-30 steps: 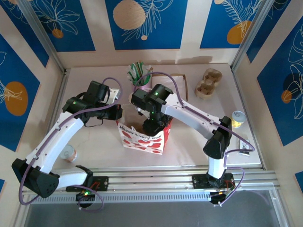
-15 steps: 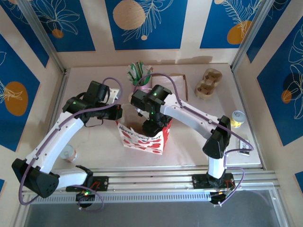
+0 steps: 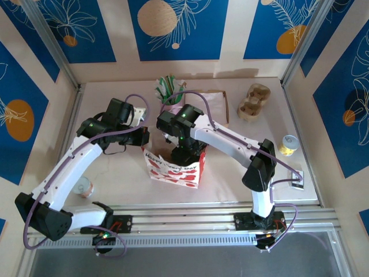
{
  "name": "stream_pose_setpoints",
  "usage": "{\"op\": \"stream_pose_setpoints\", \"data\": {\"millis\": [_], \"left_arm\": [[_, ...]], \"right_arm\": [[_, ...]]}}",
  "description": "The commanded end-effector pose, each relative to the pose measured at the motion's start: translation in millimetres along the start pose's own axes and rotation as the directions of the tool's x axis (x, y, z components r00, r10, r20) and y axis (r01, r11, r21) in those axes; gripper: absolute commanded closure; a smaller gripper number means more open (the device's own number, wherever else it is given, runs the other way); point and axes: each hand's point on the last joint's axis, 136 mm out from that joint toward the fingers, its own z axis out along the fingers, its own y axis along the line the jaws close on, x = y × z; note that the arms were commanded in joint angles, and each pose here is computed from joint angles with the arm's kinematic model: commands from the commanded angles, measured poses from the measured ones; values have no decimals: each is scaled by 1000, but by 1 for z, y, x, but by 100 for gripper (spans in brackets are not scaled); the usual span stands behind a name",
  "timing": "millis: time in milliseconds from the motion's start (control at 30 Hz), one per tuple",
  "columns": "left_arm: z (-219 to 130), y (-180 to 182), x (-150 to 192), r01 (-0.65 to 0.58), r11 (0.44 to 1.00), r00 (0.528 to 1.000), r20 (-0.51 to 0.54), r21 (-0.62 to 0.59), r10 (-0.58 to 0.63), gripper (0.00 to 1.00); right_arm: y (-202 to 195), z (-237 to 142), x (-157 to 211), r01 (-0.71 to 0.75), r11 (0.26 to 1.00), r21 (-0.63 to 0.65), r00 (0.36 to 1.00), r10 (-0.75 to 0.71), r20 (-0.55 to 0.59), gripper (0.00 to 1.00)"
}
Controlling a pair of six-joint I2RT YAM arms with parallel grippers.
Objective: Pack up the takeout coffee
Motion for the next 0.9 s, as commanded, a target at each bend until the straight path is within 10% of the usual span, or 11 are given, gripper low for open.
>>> {"op": "stream_pose_setpoints", "data": {"millis": [0, 867], "left_arm": [[1, 2, -2, -21, 1000, 1000, 1, -17, 21, 100], [-1, -1, -5, -25, 1000, 1000, 8, -6, 25, 91]], "right_arm": [[4, 7, 4, 1, 999, -43, 1000, -3, -31, 45], [3, 51, 3, -19, 996, -82, 996, 12, -83, 45]]}}
